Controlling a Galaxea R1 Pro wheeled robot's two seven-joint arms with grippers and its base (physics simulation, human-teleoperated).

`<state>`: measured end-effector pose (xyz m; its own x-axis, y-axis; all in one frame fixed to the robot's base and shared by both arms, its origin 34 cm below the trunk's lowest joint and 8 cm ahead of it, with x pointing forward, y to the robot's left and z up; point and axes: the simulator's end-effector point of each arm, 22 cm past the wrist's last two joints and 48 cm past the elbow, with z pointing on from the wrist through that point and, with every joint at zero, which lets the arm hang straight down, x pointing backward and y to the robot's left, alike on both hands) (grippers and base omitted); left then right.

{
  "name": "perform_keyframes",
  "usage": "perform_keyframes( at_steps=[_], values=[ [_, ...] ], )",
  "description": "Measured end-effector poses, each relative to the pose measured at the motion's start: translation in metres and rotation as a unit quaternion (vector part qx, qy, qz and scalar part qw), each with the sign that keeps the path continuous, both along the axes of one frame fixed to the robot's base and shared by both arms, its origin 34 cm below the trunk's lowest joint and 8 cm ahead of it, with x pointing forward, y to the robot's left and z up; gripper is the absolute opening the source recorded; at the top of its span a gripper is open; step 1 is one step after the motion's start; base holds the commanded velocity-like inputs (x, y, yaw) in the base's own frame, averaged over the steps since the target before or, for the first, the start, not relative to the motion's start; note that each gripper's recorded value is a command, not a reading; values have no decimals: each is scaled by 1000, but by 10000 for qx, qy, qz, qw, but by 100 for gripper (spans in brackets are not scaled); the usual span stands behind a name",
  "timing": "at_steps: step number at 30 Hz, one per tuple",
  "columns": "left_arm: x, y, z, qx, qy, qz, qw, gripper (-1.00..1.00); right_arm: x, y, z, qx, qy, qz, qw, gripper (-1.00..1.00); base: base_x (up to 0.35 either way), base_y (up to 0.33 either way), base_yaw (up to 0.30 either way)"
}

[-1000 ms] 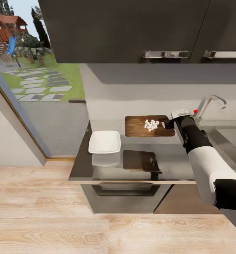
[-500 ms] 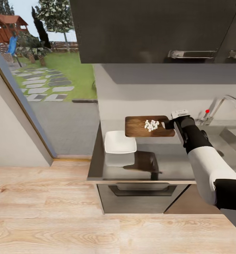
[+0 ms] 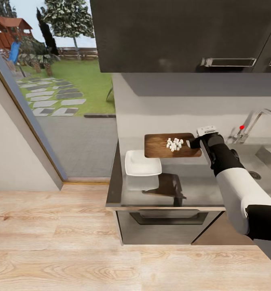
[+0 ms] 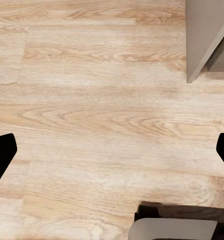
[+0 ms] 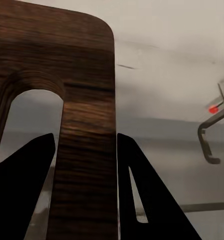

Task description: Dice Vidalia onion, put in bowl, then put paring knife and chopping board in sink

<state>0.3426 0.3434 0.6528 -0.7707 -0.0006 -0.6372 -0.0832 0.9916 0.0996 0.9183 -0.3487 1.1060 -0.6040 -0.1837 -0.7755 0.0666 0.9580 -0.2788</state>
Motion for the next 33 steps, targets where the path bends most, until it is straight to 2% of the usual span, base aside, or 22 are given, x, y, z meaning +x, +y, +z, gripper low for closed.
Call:
perform_keyframes(
  at_steps=[8,16,19,23,33],
  values=[
    [0,0,0,0,0,0,10000,100,1,5,3,-422,23,124,9990,-100,0,0,0],
    [0,0,0,0,0,0,10000,100,2,11,3,-483,28,180,9987,-100,0,0,0],
    [0,-1,0,-6,0,0,10000,100,2,20,3,-443,41,225,9988,-100,0,0,0],
    [0,-1,0,-7,0,0,10000,100,4,28,6,-566,16,301,9979,-100,0,0,0],
    [0,-1,0,-8,0,0,10000,100,1,29,42,-626,-144,200,9977,-100,0,0,0]
  ],
)
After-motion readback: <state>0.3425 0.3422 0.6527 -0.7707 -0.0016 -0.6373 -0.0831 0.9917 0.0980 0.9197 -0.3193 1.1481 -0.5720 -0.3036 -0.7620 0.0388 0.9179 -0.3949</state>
